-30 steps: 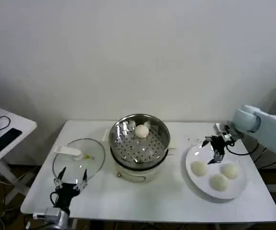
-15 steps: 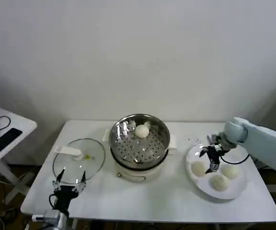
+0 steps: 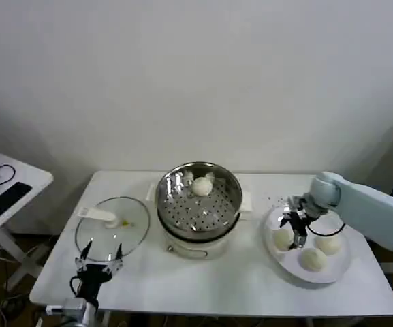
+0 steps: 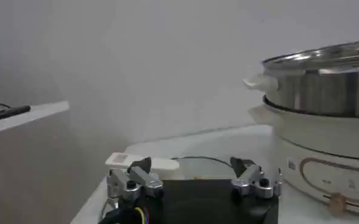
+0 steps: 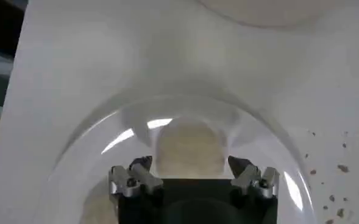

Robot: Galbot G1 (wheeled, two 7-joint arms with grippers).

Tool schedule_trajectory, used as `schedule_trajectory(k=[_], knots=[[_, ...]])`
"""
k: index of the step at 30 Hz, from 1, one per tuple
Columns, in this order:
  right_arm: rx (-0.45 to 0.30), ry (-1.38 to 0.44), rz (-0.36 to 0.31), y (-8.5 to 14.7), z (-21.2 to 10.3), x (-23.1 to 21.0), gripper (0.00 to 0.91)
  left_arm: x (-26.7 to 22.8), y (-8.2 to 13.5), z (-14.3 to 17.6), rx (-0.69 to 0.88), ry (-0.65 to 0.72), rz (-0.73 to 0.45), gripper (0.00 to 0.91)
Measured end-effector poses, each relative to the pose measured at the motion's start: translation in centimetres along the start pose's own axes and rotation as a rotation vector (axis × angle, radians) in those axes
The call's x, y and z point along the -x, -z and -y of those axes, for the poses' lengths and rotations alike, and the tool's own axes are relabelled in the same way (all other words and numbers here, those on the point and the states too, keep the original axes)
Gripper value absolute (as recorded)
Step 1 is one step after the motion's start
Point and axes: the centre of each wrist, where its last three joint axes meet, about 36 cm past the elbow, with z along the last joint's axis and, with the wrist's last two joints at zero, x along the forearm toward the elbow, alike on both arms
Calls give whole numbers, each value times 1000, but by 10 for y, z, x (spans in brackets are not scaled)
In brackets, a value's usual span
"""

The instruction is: Take steamed baozi put them in steamer then cover it.

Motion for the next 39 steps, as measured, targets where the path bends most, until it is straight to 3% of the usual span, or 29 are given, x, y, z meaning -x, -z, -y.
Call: schedule_trajectory(k=[2,9,25,39], knots=[[1,2,-3,-1,0,2,907,0,0,0,0,1,0,907],[1,9,2,2,1,5,766,0,-1,-1,0,2,-2,907],[22,-13,7,-2,4,-8,756,-1,-2,-1,-1,4,-3,907],[32,-110,22,8,43,-109,756,-4,3,5,-8,-16,14,907]])
